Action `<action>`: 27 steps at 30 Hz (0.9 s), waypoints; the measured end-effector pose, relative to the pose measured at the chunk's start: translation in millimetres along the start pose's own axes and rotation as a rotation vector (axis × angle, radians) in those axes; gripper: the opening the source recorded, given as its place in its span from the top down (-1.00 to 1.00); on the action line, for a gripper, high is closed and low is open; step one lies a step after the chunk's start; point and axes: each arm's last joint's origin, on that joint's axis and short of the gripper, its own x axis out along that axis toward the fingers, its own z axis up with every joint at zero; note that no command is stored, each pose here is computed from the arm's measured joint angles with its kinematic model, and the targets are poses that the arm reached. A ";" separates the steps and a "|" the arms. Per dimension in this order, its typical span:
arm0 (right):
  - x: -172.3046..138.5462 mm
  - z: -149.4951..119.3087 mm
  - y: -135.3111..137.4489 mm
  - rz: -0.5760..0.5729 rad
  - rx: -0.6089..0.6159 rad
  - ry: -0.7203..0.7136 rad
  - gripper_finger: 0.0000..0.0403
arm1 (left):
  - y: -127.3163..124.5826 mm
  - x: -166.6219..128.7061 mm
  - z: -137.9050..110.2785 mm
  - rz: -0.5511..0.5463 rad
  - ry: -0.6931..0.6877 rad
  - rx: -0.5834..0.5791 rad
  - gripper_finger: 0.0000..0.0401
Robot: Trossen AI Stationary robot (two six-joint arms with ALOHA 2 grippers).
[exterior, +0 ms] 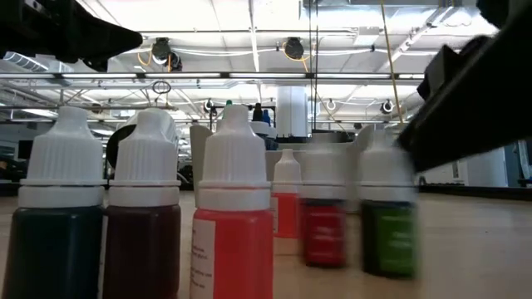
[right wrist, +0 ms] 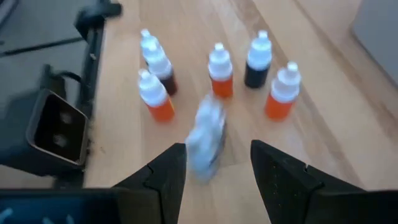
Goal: Pick & Place food coloring
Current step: Put the small green food coloring bottle into the bin
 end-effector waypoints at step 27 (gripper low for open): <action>8.2 11.8 -6.6 -0.023 0.002 -0.054 0.16 | 0.5 0.0 0.0 0.016 0.003 0.003 0.87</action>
